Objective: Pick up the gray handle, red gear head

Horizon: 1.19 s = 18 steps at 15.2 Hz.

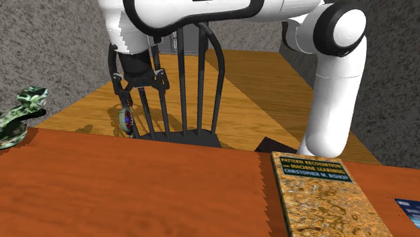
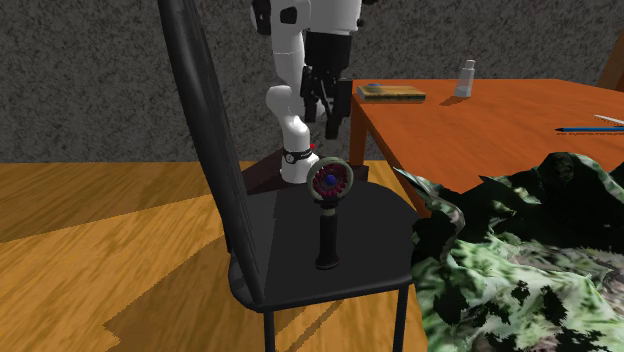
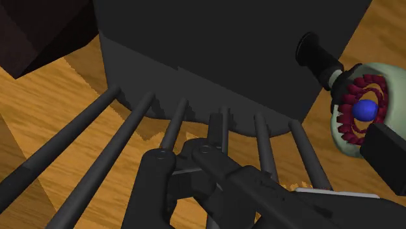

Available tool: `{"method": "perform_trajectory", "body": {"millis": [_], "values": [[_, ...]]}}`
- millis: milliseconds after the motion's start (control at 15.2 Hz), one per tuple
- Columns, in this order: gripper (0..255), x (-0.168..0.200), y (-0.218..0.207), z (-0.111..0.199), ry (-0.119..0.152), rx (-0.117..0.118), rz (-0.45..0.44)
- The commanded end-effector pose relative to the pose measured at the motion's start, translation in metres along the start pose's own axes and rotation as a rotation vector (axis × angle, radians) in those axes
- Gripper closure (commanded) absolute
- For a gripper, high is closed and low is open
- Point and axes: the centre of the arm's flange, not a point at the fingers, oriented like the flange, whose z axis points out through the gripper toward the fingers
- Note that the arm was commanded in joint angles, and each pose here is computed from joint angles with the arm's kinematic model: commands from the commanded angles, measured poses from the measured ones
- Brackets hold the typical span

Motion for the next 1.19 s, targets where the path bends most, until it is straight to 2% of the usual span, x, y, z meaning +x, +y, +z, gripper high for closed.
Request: {"method": "perform_trajectory", "body": {"millis": [0, 264, 858, 924, 1122], "values": [[0, 0.005, -0.028, 0.0, -0.001, 0.0, 0.048], [0, 0.014, -0.077, 0.003, -0.005, 0.001, 0.125], [0, 0.01, -0.079, 0.043, -0.005, 0.001, 0.125], [255, 0.01, -0.08, 0.043, -0.005, 0.001, 0.125], [255, 0.01, -0.08, 0.043, -0.005, 0.001, 0.125]]}}
